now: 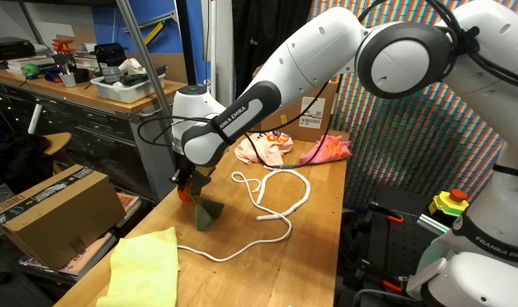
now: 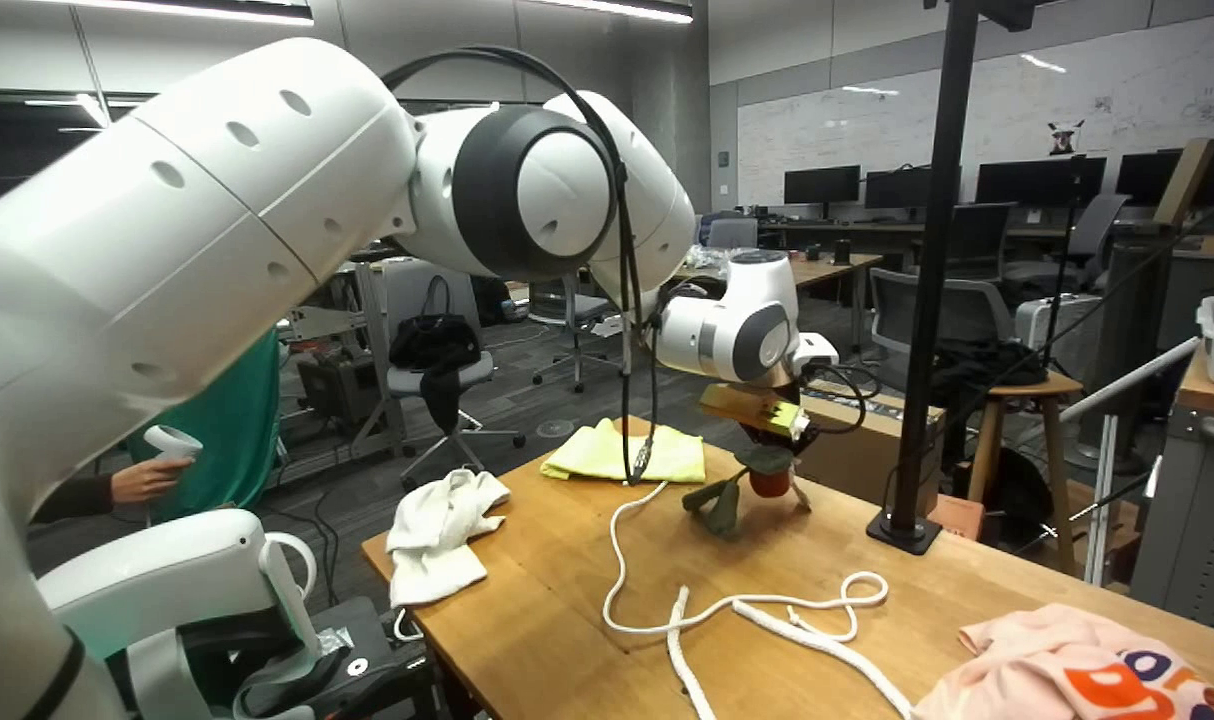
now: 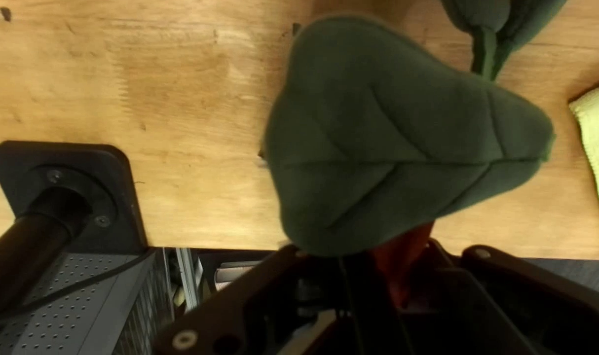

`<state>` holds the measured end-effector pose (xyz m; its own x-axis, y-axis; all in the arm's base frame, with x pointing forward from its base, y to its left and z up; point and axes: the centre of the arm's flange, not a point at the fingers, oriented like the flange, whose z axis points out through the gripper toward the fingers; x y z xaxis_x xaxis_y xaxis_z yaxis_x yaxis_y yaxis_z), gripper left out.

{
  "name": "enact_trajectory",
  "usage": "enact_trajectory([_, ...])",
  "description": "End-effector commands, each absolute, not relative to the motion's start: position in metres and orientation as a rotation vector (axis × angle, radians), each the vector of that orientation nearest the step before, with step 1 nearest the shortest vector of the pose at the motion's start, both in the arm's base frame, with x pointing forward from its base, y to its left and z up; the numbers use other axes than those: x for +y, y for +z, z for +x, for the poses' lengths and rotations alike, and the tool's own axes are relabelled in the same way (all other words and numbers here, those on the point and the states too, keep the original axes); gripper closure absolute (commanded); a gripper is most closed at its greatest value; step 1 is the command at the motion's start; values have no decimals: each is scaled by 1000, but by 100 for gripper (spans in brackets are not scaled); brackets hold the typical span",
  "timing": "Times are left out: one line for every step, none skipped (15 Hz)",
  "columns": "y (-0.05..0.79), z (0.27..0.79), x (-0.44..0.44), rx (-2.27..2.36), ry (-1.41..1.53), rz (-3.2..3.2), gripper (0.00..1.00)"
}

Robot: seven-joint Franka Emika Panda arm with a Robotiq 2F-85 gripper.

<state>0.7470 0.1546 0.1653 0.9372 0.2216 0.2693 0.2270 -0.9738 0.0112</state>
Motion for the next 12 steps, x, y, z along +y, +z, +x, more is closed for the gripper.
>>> enact_trajectory([152,767,159,-295,-508,-3088,90])
enact_trajectory([148,768,158,-287,-506,-3096,90])
enact_trajectory([145,768,156,-280,-505,-3105,87])
enact_trajectory([142,768,154,-273,-498,-3115,74])
enact_trajectory([141,768,153,-269,-495,-3121,62])
enact_trajectory([139,769,151,-264,-493,-3126,59])
enact_trajectory([138,769,149,-260,-495,-3131,51])
enact_trajectory([140,769,147,-257,-495,-3133,43])
enact_trajectory([142,770,146,-256,-498,-3137,34])
enact_trajectory([145,769,144,-256,-502,-3140,27])
enact_trajectory([150,769,143,-255,-505,-3141,19])
enact_trajectory([153,768,142,-257,-512,-3144,12])
